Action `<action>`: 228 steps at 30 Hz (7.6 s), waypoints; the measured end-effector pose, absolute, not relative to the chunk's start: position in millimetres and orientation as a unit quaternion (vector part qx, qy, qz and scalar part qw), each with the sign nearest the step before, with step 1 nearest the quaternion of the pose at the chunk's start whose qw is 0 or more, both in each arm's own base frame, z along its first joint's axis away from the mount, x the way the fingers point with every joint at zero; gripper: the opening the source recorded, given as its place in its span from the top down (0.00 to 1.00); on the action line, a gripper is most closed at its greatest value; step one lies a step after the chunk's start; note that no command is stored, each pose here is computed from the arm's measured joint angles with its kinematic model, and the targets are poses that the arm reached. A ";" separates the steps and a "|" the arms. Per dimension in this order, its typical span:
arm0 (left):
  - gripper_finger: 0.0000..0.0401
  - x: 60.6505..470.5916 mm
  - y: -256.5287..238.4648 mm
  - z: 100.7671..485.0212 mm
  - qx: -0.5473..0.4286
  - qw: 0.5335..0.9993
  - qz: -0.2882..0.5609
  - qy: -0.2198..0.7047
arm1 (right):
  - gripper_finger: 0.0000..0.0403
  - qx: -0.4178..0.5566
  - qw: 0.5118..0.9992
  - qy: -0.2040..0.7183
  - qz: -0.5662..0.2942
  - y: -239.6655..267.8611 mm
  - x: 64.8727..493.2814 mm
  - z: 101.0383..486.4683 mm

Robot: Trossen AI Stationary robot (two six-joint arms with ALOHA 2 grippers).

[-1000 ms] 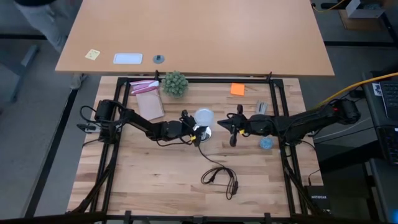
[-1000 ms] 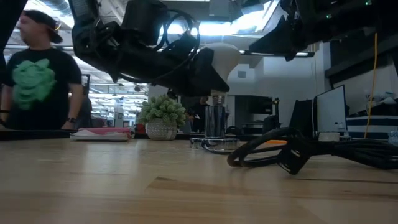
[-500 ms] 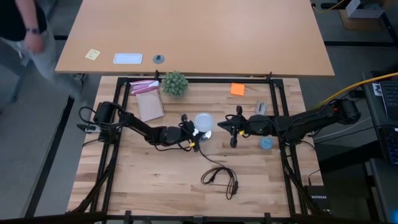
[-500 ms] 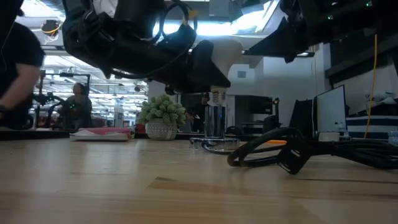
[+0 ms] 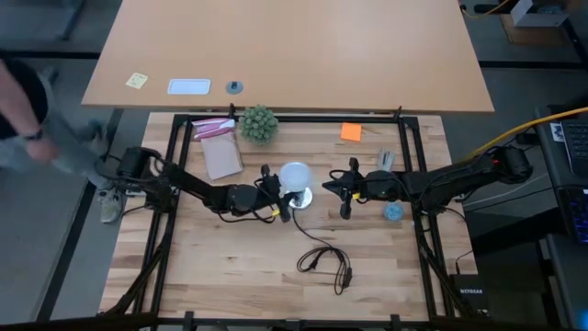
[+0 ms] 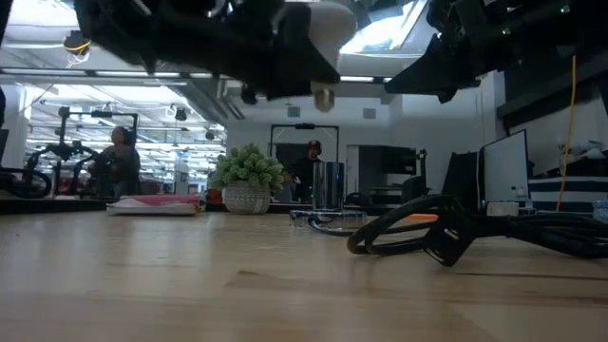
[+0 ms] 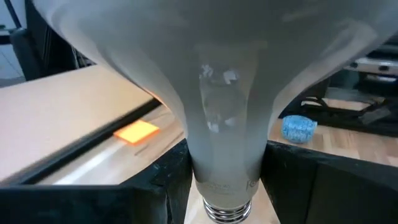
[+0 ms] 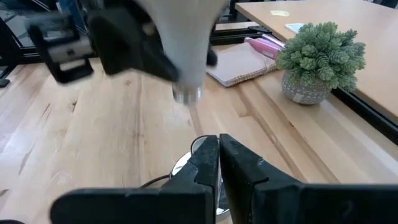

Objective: Screw lightbulb
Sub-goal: Insert the lightbulb into the lamp

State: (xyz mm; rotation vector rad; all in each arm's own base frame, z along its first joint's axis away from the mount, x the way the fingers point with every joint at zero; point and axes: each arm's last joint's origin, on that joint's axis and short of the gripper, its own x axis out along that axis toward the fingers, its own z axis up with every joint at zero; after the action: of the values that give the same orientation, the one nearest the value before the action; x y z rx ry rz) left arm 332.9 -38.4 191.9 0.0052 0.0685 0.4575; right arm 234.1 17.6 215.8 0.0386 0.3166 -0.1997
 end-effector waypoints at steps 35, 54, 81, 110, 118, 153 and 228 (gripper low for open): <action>0.61 323.0 -8.0 128.3 -0.059 0.981 0.182 -0.019 | 0.95 0.074 0.966 0.190 -0.160 19.3 272.2 154.1; 0.61 338.4 -5.9 117.9 -0.041 0.984 0.174 0.020 | 0.95 0.066 0.961 0.204 -0.178 18.4 271.9 148.2; 0.61 337.8 -5.8 110.0 -0.008 0.982 0.175 0.068 | 0.95 0.044 0.971 0.172 -0.162 19.1 275.1 155.2; 0.61 337.4 -7.2 108.9 -0.021 0.982 0.174 0.069 | 0.95 0.017 0.993 0.021 -0.117 21.7 283.7 219.7; 0.61 337.2 -7.2 108.1 -0.018 0.982 0.174 0.074 | 0.95 0.002 0.991 0.072 -0.111 24.9 309.2 209.3; 0.61 339.9 -7.0 107.3 -0.040 0.979 0.181 0.082 | 0.95 0.016 0.987 0.112 -0.113 24.7 308.7 203.0; 0.61 345.6 -8.4 108.7 -0.044 0.977 0.181 0.100 | 0.95 0.015 0.988 0.112 -0.109 25.2 308.8 202.8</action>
State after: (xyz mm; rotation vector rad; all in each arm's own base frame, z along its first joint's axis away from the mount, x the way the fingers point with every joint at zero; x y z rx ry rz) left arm 345.6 -8.4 108.7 -0.0888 0.2017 0.3642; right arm 308.8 25.2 202.8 0.0306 0.2254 -0.2183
